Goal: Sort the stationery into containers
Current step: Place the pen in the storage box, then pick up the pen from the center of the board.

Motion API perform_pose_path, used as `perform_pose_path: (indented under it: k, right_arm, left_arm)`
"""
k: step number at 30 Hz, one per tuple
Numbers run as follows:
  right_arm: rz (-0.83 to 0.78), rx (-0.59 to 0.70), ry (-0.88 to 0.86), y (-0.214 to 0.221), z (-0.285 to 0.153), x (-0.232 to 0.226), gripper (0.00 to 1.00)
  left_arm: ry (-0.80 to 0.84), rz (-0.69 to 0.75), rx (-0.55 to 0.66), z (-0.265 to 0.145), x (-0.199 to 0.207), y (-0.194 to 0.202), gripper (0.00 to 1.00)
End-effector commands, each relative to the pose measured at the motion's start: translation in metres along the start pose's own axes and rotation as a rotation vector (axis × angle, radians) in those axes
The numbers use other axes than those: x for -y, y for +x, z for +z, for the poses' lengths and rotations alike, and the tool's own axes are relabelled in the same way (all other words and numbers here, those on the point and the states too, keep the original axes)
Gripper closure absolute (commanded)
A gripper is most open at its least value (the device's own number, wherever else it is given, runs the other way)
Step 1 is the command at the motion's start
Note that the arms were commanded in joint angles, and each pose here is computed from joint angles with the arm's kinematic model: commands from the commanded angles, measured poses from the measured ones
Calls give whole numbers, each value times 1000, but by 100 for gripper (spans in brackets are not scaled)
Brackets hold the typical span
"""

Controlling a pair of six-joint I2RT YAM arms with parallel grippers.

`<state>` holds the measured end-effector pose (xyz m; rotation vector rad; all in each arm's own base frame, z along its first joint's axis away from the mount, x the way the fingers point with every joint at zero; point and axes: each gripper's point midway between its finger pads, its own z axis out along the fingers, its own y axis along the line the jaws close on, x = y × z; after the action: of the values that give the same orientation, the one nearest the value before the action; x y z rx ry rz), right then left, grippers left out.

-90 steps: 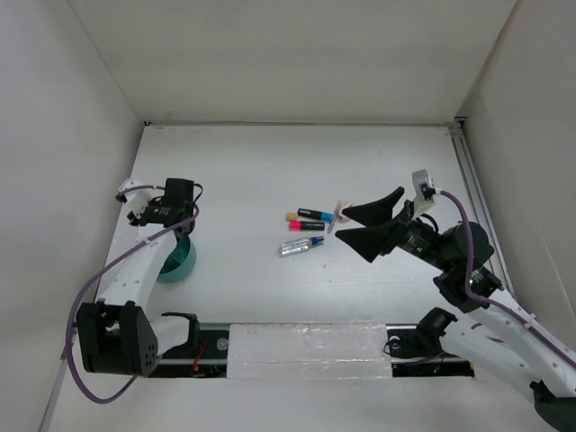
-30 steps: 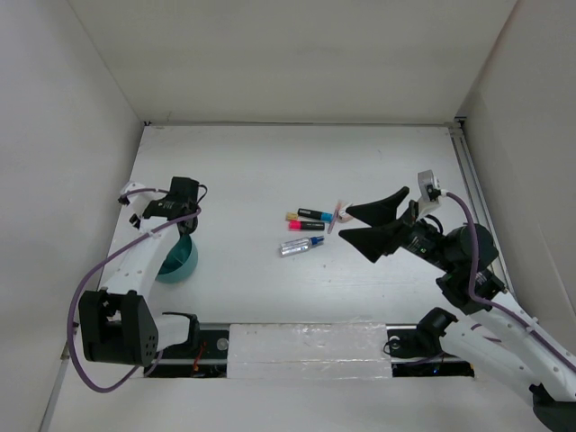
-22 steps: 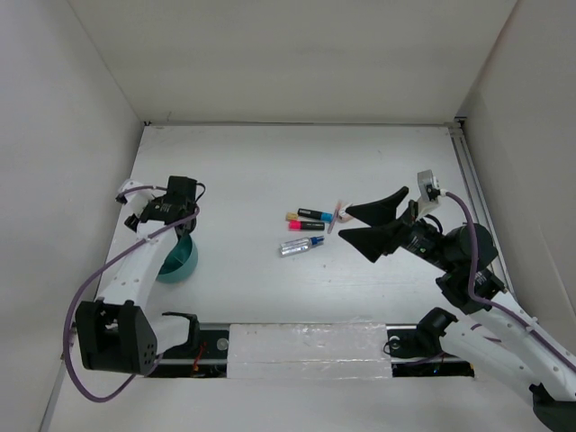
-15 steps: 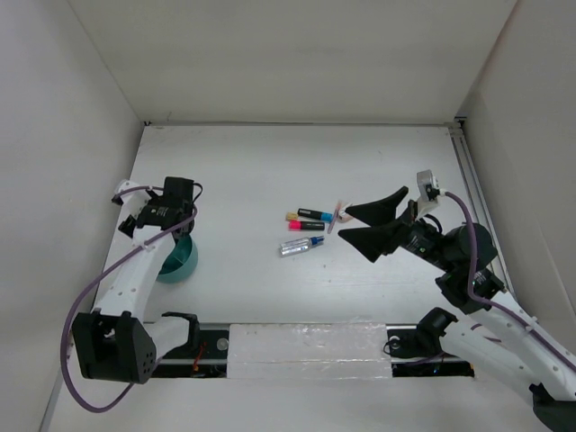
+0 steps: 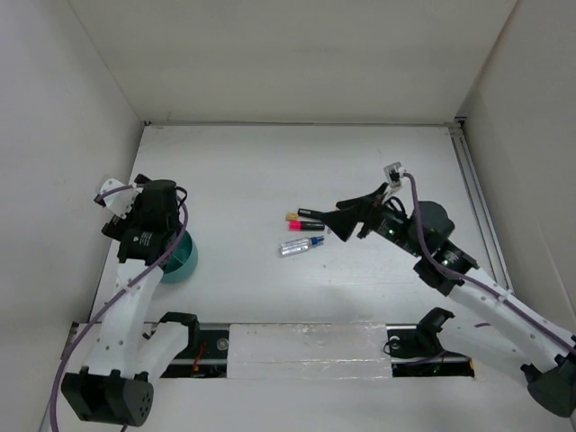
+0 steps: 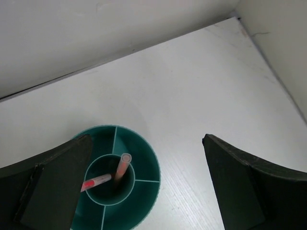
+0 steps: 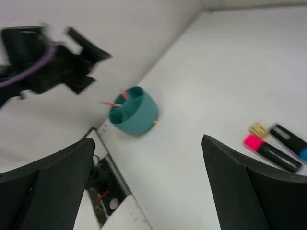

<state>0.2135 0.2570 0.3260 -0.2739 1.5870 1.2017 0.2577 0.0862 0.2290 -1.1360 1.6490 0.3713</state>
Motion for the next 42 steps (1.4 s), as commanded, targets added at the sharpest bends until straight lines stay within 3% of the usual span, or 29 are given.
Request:
perform_pose_path:
  k: [1, 4, 5, 9, 12, 16, 17, 26, 31, 42]
  right_arm:
    - [10, 39, 216, -15, 13, 38, 1]
    - [24, 33, 513, -17, 10, 88, 1]
    - [49, -21, 632, 0, 5, 111, 1]
    - [43, -43, 809, 10, 2, 147, 1]
    - [64, -81, 875, 22, 8, 170, 1]
    - [86, -149, 960, 42, 14, 198, 24]
    - [95, -140, 983, 39, 16, 200, 29]
    - [188, -231, 1084, 81, 55, 235, 37]
    - [222, -238, 1192, 102, 64, 253, 51]
    - [210, -191, 1218, 92, 84, 268, 53]
  left_arm:
    - [100, 5, 38, -8, 11, -15, 0]
    - [208, -14, 37, -20, 22, -22, 0]
    - [232, -13, 35, -24, 23, -24, 0]
    - [454, -69, 45, -55, 41, -39, 0]
    - [592, -36, 56, -72, 53, -41, 0]
    - [810, 21, 19, -101, 74, -33, 0]
    - [830, 19, 18, -105, 75, -33, 0]
    - [979, 11, 26, -135, 77, -38, 0]
    - [1022, 17, 14, -141, 81, -37, 0]
    - [1069, 37, -20, -146, 86, -27, 0]
